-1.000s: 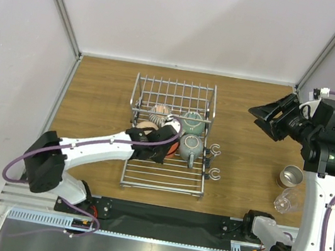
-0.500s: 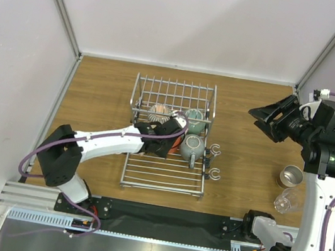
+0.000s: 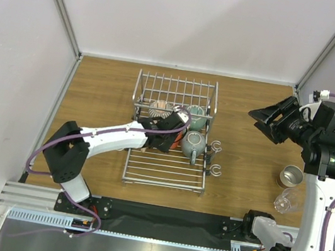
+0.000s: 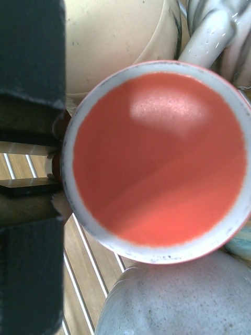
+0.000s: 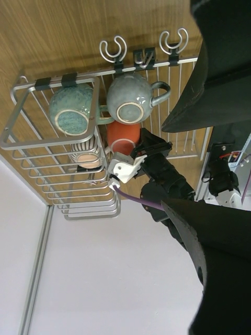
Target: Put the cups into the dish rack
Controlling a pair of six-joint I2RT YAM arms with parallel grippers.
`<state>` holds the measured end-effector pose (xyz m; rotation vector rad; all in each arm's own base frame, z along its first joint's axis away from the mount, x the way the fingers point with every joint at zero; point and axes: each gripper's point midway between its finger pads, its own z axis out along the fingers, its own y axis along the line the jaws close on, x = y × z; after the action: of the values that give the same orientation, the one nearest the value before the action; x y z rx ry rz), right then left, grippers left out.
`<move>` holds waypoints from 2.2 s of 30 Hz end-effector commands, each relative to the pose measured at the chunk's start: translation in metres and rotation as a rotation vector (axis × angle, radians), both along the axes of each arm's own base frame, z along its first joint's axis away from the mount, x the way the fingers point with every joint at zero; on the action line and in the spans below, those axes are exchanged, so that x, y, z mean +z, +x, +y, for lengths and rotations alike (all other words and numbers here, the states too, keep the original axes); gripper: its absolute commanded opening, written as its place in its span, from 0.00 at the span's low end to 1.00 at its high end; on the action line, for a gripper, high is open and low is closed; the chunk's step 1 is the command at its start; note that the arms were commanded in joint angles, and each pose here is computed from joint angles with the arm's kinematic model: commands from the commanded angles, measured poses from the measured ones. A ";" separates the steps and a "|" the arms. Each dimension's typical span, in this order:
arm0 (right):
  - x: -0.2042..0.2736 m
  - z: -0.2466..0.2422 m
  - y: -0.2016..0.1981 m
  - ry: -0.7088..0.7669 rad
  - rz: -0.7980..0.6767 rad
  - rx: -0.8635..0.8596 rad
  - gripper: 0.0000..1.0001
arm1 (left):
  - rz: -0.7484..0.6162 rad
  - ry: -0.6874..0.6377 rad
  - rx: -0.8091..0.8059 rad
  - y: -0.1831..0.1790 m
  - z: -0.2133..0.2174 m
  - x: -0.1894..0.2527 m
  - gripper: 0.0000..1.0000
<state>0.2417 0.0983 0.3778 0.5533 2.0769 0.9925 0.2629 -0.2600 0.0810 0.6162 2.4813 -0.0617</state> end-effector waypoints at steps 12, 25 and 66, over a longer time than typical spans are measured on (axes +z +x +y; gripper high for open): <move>0.002 0.000 -0.003 0.003 -0.026 -0.001 0.59 | -0.034 -0.093 0.074 -0.002 0.019 0.011 0.44; -0.050 -0.041 0.004 -0.184 0.201 -0.171 0.59 | -0.081 -0.348 -0.060 -0.029 0.001 0.083 0.66; -0.285 -0.244 0.026 -0.725 0.792 -0.678 0.50 | -0.194 -1.031 -0.410 -0.148 0.013 0.338 0.82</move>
<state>0.2640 -0.1326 0.0955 1.2516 2.4332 -0.3967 0.1158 -0.2543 0.3983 0.6461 1.7870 -1.2530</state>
